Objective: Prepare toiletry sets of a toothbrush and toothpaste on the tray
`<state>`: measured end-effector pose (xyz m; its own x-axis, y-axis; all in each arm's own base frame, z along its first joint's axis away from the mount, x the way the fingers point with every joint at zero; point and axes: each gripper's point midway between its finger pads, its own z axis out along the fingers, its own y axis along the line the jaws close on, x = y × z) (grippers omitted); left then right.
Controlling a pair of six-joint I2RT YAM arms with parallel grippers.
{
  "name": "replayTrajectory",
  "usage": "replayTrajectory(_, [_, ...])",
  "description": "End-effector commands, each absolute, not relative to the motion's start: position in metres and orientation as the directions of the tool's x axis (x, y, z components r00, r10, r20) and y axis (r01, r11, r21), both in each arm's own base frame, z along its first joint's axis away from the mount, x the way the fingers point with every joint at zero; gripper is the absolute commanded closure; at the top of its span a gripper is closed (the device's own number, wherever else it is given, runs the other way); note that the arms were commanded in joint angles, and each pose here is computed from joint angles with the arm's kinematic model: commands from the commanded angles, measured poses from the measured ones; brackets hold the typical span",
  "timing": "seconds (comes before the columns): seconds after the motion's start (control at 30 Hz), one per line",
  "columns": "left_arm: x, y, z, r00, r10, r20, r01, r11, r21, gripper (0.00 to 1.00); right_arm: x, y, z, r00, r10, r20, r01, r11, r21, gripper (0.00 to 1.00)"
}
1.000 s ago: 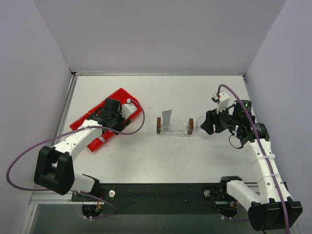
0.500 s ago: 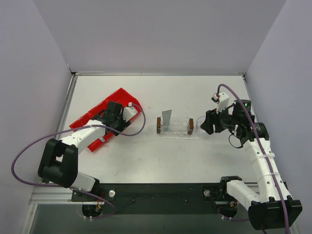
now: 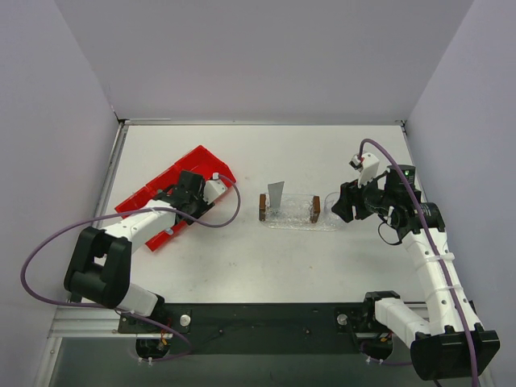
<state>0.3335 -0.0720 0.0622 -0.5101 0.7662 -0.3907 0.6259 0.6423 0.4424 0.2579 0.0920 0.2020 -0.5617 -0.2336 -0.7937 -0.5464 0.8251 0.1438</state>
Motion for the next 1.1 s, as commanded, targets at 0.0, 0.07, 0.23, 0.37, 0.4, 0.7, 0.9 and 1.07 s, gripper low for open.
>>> replayTrajectory(0.0, [0.342, -0.075, 0.064, -0.492, 0.770, -0.406, 0.613, 0.638, 0.466, 0.46, 0.258, 0.094, 0.204, -0.558, -0.223, -0.799, -0.547, 0.823, 0.152, 0.48])
replayTrajectory(0.07, [0.342, -0.075, 0.063, -0.493, 0.769, -0.408, 0.612, 0.639, 0.466, 0.46, 0.258, 0.094, 0.204, -0.559, -0.224, -0.799, -0.548, 0.822, 0.153, 0.48])
replayTrajectory(0.23, [0.340, -0.072, 0.059, -0.493, 0.773, -0.399, 0.612, 0.634, 0.473, 0.46, 0.257, 0.094, 0.203, -0.561, -0.223, -0.797, -0.547, 0.822, 0.155, 0.48])
replayTrajectory(0.37, [0.340, -0.071, 0.056, -0.494, 0.774, -0.397, 0.607, 0.633, 0.480, 0.47, 0.257, 0.095, 0.203, -0.559, -0.223, -0.799, -0.552, 0.818, 0.158, 0.48])
replayTrajectory(0.4, [0.340, -0.070, 0.056, -0.495, 0.774, -0.395, 0.607, 0.633, 0.480, 0.48, 0.257, 0.095, 0.203, -0.560, -0.222, -0.798, -0.551, 0.820, 0.158, 0.48])
replayTrajectory(0.7, [0.337, -0.068, 0.051, -0.499, 0.778, -0.381, 0.611, 0.628, 0.483, 0.58, 0.257, 0.095, 0.202, -0.566, -0.221, -0.794, -0.550, 0.819, 0.164, 0.48])
replayTrajectory(0.9, [0.338, -0.073, 0.058, -0.487, 0.782, -0.389, 0.608, 0.623, 0.492, 0.68, 0.257, 0.096, 0.202, -0.568, -0.219, -0.793, -0.551, 0.817, 0.169, 0.48])
replayTrajectory(1.07, [0.339, -0.076, 0.060, -0.478, 0.792, -0.379, 0.608, 0.610, 0.509, 0.83, 0.257, 0.096, 0.202, -0.569, -0.217, -0.793, -0.550, 0.817, 0.171, 0.48])
